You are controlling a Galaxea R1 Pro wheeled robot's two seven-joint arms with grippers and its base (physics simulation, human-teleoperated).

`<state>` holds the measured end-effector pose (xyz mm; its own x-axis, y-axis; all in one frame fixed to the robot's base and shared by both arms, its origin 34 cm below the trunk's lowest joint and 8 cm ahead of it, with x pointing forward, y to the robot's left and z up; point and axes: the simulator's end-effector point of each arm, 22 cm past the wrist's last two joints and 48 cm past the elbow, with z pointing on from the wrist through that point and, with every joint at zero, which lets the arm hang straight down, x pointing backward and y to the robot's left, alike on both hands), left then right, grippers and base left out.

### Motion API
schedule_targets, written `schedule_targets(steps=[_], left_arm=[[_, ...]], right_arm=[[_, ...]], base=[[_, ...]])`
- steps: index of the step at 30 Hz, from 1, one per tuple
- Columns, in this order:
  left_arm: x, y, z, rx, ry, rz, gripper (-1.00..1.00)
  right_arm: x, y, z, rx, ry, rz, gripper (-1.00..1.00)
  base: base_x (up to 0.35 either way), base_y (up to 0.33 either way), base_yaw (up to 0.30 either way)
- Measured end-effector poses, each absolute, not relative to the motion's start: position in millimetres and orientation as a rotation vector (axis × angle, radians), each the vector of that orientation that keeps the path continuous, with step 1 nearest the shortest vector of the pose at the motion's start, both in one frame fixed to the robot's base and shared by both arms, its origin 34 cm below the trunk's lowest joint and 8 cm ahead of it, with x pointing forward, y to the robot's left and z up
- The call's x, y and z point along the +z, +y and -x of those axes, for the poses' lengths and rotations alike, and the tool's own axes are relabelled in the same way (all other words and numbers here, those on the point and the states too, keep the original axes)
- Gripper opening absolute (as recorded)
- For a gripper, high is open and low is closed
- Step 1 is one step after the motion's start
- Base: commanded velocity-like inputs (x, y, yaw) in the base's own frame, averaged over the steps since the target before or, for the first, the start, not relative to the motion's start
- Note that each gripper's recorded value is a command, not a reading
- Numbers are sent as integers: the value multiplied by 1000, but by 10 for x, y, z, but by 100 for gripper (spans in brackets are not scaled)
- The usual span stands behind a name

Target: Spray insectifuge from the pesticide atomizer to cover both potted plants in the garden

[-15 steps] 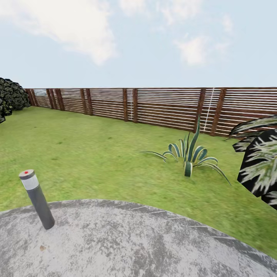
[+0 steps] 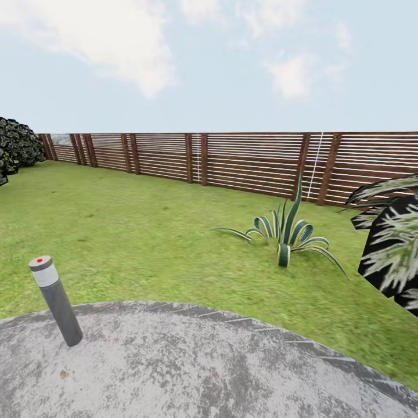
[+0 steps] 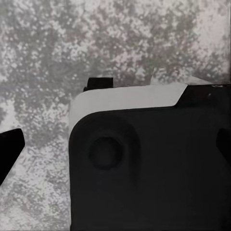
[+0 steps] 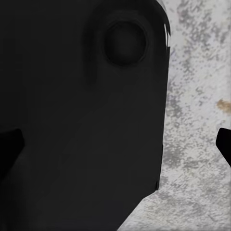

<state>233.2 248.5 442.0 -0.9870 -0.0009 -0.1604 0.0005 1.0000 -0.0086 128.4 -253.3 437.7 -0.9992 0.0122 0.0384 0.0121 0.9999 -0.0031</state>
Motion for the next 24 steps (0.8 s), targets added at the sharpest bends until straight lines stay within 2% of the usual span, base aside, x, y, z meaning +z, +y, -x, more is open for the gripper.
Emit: schedule_targets(steps=[19,20,22,24], left_arm=[[4669,2494,-3545,-13,2776,7,100],[4720,2495,-3696,-12,2747,7,100],[4745,2494,-3777,-14,2735,7,100],[4752,2495,-3798,-14,2732,9,100]], right_arm=[[4387,-2584,-1757,15,-3244,13,100],[4418,-2587,-2082,16,-3313,12,100],[4771,-2588,-3363,14,-3591,4,100],[4777,-2579,-3374,9,-3594,2,100]], base=[[0,0,0],[0,0,0],[0,0,0],[0,0,0]])
